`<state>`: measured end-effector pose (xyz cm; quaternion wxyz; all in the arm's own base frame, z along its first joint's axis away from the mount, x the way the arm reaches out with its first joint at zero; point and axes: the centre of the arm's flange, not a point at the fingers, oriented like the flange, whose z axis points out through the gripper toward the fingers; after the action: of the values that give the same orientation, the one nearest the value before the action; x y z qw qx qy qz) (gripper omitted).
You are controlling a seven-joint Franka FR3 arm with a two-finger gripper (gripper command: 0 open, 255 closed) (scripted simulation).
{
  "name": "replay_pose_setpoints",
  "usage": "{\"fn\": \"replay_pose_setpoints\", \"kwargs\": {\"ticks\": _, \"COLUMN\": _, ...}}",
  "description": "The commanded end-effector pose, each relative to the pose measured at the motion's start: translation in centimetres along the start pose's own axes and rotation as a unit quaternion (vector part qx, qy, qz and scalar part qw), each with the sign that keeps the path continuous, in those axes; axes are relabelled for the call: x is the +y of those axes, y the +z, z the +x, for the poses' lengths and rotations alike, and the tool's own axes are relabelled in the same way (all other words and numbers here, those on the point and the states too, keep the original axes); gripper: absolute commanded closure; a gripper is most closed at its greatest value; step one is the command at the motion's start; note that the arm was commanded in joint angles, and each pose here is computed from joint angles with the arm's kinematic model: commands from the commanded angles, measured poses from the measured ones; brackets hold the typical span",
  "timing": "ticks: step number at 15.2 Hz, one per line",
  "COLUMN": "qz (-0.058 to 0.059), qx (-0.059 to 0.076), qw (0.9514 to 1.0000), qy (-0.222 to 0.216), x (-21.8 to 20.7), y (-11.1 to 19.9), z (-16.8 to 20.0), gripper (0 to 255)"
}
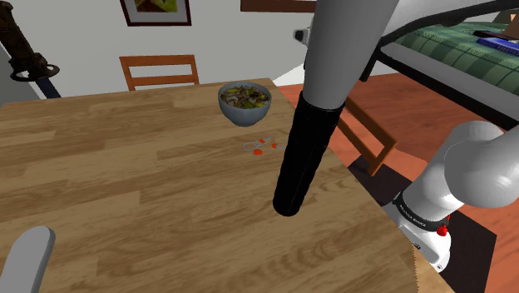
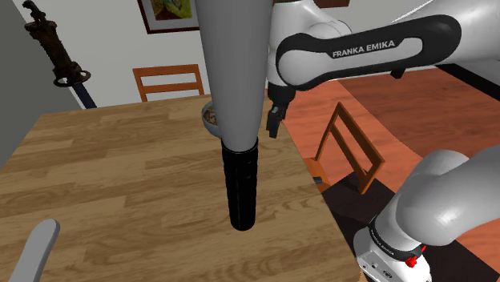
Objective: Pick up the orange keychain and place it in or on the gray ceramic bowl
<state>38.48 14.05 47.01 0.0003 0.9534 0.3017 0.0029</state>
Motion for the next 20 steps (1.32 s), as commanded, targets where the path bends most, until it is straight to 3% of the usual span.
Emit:
{"fn": "replay_pose_setpoints", "kwargs": {"ticks": 1, "qz": 0.001, "qx": 0.000, "qw": 0.9996, "qy": -0.028, "x": -1.2, "y": 1.5, "z": 1.6, "gripper": 0}}
{"fn": "replay_pose_setpoints", "kwargs": {"ticks": 8, "qz": 0.005, "qx": -0.001, "qw": 0.9928, "qy": -0.120, "x": -6.0, "y": 7.5, "z": 6.2, "gripper": 0}}
{"fn": "replay_pose_setpoints", "kwargs": {"ticks": 15, "qz": 0.005, "qx": -0.001, "qw": 0.9928, "qy": -0.120, "x": -6.1, "y": 11.2, "z": 6.2, "gripper": 0}}
{"fn": "replay_pose_setpoints", "kwargs": {"ticks": 20, "qz": 0.005, "qx": -0.001, "qw": 0.9928, "qy": -0.120, "x": -6.1, "y": 11.5, "z": 6.2, "gripper": 0}}
